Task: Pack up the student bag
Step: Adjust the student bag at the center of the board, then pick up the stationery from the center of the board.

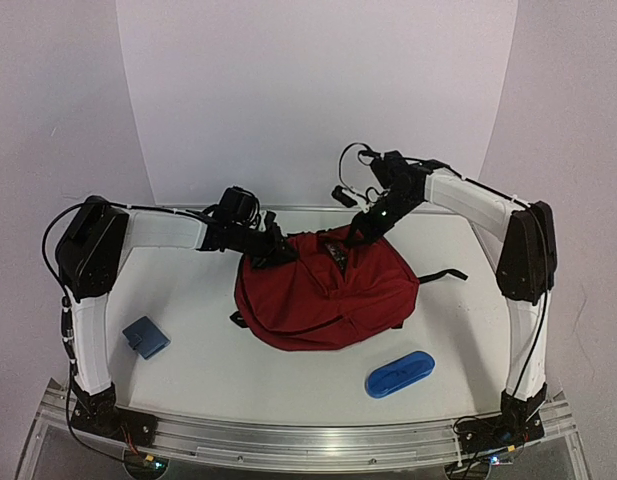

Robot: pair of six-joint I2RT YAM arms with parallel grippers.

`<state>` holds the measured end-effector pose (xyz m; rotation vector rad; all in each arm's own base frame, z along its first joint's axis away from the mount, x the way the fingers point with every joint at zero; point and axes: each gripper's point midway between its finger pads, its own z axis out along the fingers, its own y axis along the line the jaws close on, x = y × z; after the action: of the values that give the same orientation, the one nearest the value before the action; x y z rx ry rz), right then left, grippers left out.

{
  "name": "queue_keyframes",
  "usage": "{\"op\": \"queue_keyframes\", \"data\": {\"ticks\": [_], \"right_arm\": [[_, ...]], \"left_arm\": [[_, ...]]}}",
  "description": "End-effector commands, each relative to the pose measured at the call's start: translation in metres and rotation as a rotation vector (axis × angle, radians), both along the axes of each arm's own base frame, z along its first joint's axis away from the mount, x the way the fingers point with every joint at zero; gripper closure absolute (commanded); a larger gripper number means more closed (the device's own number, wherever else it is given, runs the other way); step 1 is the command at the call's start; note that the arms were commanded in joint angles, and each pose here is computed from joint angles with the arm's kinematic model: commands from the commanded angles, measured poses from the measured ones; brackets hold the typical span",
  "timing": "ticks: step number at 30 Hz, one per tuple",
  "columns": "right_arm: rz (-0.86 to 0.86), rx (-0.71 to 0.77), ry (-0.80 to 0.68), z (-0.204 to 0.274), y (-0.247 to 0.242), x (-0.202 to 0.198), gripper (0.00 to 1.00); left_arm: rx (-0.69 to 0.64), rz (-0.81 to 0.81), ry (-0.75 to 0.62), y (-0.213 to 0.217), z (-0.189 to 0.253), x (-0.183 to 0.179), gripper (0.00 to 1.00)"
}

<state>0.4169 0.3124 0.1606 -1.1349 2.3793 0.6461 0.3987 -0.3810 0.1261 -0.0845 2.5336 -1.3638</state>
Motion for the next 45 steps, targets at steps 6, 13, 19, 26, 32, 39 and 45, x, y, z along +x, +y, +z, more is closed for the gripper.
{"op": "queue_keyframes", "data": {"ticks": [6, 13, 19, 26, 32, 39, 45], "right_arm": [[-0.047, 0.049, -0.058, 0.047, -0.022, 0.01, 0.83], [0.053, 0.019, -0.075, 0.067, -0.067, -0.039, 0.15], [0.534, -0.13, -0.117, 0.05, -0.119, -0.159, 0.02], [0.802, -0.212, -0.196, -0.003, -0.15, -0.217, 0.02], [0.879, -0.231, -0.174, -0.046, -0.15, -0.222, 0.02], [0.894, -0.266, -0.173, -0.086, -0.141, -0.226, 0.02], [0.909, -0.299, -0.165, -0.115, -0.134, -0.227, 0.03]], "left_arm": [[0.24, -0.14, -0.228, 0.027, 0.07, -0.057, 0.26], [0.259, -0.296, -0.186, 0.014, 0.077, -0.145, 0.19], [0.224, -0.227, -0.151, 0.02, 0.071, -0.15, 0.11], [0.212, -0.195, -0.125, 0.009, 0.063, -0.139, 0.07], [0.185, -0.168, -0.104, 0.001, 0.064, -0.133, 0.07], [0.179, -0.152, -0.081, -0.001, 0.068, -0.131, 0.06], [0.175, -0.113, -0.083, 0.003, 0.073, -0.129, 0.05]]}}
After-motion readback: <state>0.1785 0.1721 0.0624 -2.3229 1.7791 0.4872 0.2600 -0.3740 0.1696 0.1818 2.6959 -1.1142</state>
